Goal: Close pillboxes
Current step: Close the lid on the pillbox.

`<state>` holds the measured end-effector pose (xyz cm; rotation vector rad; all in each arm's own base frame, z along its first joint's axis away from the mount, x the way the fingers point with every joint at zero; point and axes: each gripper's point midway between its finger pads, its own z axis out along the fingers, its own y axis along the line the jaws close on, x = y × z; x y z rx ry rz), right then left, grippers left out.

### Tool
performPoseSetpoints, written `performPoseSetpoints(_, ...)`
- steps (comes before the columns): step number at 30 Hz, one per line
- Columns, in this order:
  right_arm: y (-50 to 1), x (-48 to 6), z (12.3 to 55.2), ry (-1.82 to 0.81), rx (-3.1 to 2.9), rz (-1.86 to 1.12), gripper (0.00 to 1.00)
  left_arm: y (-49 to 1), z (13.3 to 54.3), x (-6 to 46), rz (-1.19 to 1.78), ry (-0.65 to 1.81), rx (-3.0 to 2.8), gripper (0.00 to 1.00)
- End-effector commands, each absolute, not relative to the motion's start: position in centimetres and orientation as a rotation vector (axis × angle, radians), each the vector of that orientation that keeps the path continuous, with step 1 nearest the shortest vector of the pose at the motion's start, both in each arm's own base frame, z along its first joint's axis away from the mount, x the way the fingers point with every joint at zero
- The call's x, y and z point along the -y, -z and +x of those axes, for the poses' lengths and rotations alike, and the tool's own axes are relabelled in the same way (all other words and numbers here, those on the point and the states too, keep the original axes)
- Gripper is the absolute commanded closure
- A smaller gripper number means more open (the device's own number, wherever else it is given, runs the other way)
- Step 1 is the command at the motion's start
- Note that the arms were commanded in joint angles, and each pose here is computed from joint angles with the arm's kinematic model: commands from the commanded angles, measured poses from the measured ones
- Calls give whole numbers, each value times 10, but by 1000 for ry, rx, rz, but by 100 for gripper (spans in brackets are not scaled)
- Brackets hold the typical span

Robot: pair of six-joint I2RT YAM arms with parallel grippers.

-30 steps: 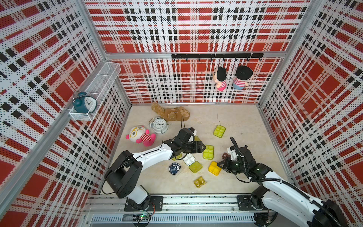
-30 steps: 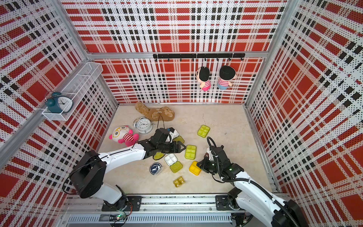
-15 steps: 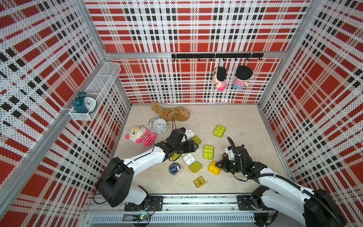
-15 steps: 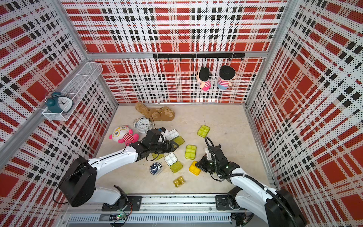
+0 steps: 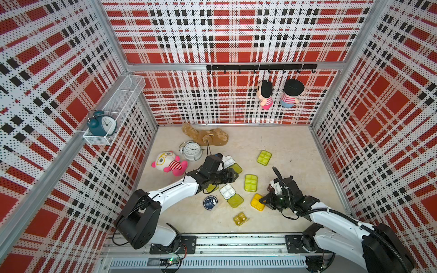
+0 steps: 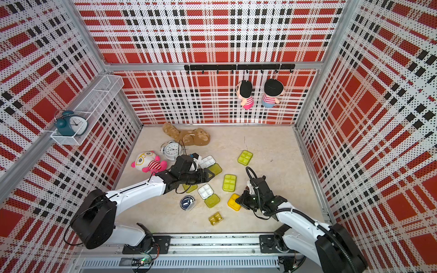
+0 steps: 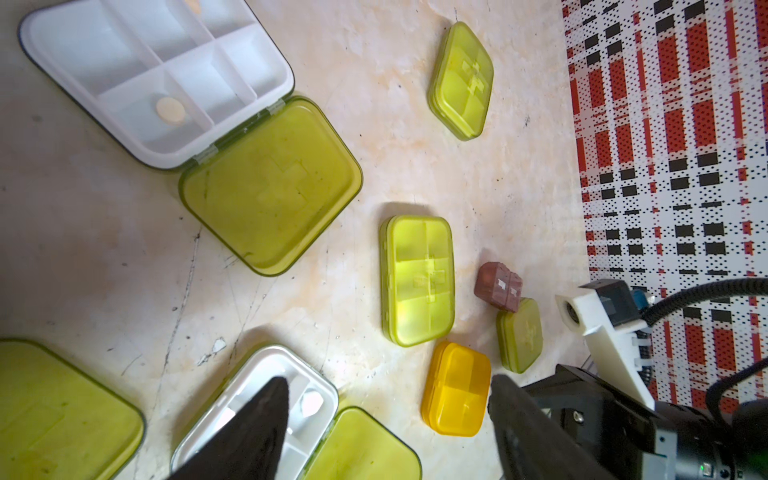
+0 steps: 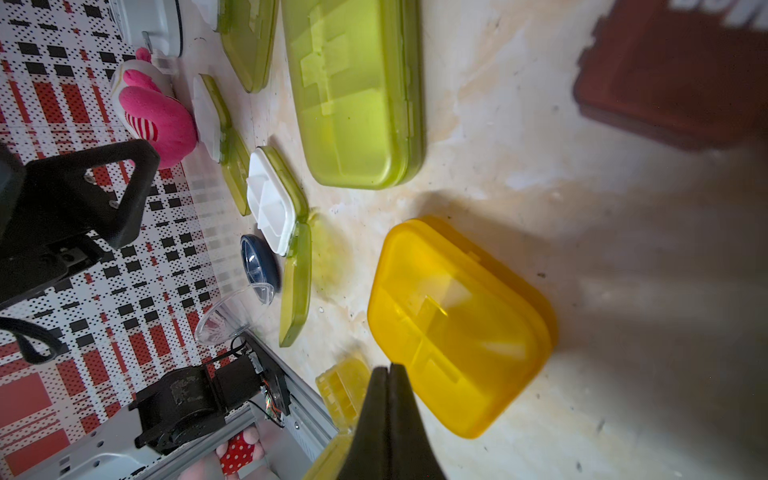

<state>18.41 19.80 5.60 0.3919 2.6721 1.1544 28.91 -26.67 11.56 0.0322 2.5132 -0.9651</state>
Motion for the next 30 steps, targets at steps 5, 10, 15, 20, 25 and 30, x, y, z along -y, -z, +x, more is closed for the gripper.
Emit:
performPoseSetpoints(5,-42,-191,177,-1100,-2731,433,100,-111,292,262,9,944,-2515,22)
performPoseSetpoints(10,-39,-190,176,-1091,-2741,446,100,-111,293,264,10,947,-2516,22)
performPoseSetpoints(15,-35,-190,175,-1080,-2761,446,100,-111,294,264,9,946,-2515,22)
performPoseSetpoints(20,-31,-189,175,-1066,-2775,456,100,-110,293,263,3,947,-2515,22)
performPoseSetpoints(25,-28,-189,174,-1060,-2788,460,100,-111,293,261,-7,946,-2509,22)
performPoseSetpoints(30,-22,-187,172,-1032,-2813,468,100,-112,294,258,-13,941,-2504,22)
